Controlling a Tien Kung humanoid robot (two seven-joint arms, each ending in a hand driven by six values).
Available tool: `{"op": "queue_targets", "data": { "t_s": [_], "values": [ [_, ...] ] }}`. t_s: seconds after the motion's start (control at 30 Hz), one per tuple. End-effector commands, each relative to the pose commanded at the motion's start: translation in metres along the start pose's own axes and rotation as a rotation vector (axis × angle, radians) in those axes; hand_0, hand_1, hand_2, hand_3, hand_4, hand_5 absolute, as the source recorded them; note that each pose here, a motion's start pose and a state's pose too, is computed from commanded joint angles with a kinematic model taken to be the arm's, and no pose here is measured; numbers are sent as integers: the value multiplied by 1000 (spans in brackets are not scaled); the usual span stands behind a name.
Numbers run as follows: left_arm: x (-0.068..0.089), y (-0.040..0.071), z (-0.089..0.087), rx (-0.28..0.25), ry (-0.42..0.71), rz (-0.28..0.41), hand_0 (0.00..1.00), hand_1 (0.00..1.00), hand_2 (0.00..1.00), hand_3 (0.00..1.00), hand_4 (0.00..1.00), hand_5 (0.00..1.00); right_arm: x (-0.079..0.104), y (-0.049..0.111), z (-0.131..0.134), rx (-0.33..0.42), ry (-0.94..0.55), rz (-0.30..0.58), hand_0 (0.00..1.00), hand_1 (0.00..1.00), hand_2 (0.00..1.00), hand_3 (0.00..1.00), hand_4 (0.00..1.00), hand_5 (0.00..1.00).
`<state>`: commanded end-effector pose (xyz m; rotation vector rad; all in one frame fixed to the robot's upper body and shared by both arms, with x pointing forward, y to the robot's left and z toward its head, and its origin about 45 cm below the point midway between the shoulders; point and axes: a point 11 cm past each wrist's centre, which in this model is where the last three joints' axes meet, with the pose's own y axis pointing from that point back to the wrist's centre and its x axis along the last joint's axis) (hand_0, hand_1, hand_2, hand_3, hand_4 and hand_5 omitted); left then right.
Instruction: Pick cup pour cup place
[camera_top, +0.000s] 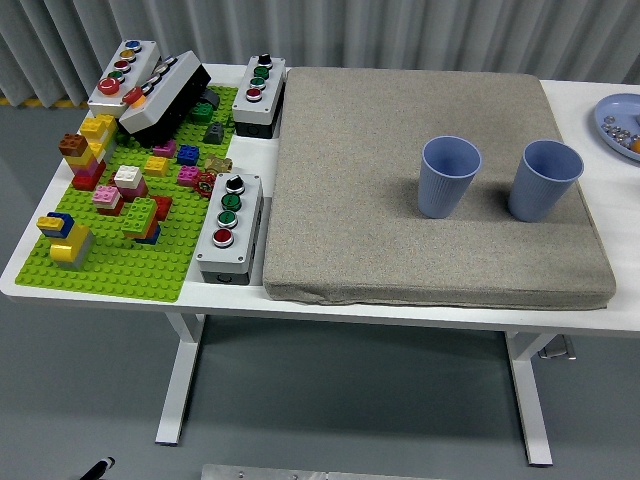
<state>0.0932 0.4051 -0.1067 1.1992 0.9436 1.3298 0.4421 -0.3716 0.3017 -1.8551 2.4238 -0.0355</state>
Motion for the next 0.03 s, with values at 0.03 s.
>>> {"op": "queue_targets", "data": {
  "t_s": [0.03],
  "values": [
    [0, 0, 0, 0, 2, 0, 837, 812, 860, 775, 614, 998, 0, 0, 0, -1, 0, -1, 844, 696, 622, 684, 805, 932]
  ]
}}
